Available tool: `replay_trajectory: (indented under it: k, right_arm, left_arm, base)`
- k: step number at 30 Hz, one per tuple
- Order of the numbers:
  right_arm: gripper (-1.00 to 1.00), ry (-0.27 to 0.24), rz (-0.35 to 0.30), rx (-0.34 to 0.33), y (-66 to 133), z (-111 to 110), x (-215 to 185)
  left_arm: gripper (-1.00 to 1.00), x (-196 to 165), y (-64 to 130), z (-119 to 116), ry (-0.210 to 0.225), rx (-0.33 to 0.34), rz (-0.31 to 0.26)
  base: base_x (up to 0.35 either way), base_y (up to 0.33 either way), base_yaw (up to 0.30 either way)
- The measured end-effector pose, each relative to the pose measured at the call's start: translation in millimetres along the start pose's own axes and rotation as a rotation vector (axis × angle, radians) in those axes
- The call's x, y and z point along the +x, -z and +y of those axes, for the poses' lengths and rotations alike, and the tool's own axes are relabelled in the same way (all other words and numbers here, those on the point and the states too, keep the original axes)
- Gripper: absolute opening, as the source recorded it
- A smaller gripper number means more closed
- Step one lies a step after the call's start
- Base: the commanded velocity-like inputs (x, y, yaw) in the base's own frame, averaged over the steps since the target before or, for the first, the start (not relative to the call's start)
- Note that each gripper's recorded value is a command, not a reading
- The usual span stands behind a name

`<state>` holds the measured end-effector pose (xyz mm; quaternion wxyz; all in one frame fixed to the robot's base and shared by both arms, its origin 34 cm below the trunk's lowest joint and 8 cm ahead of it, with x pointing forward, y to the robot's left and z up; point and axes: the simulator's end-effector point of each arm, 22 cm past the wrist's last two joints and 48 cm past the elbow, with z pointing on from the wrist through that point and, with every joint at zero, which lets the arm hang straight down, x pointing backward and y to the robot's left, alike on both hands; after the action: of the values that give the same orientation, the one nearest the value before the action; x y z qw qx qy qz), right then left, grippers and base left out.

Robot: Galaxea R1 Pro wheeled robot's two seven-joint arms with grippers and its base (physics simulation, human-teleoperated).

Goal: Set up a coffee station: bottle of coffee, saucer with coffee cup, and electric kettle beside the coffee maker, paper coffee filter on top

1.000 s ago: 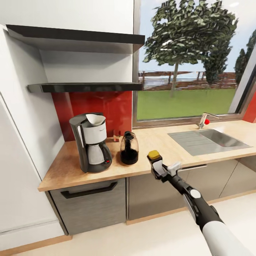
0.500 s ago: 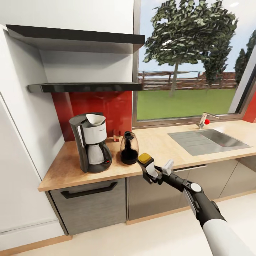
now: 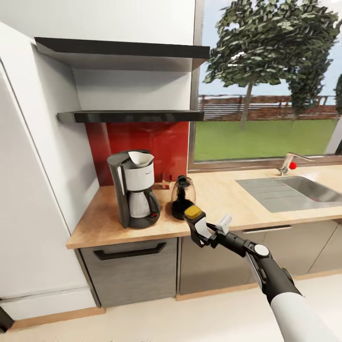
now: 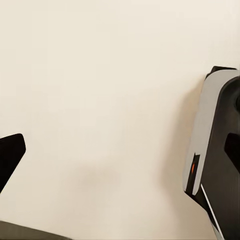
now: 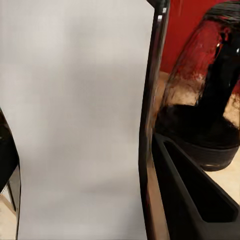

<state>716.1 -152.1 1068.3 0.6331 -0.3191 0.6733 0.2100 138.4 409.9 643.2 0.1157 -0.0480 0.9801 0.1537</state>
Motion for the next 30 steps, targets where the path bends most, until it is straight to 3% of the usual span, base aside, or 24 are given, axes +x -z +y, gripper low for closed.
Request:
replay_trajectory:
  k: [15, 30]
  right_arm:
    - [-1.00, 0.002, 0.000, -0.001, 0.2, 0.1, -0.1]
    - [-1.00, 0.001, 0.002, -0.001, 0.5, -0.3, 0.7]
  left_arm:
    - [1.00, -0.1, 0.0, 0.0, 0.000, 0.000, 0.000]
    - [1.00, -0.4, -0.1, 1.6, 0.004, -0.004, 0.000]
  base:
    - [0.000, 0.002, 0.278]
    - [0.000, 0.275, 0.279]
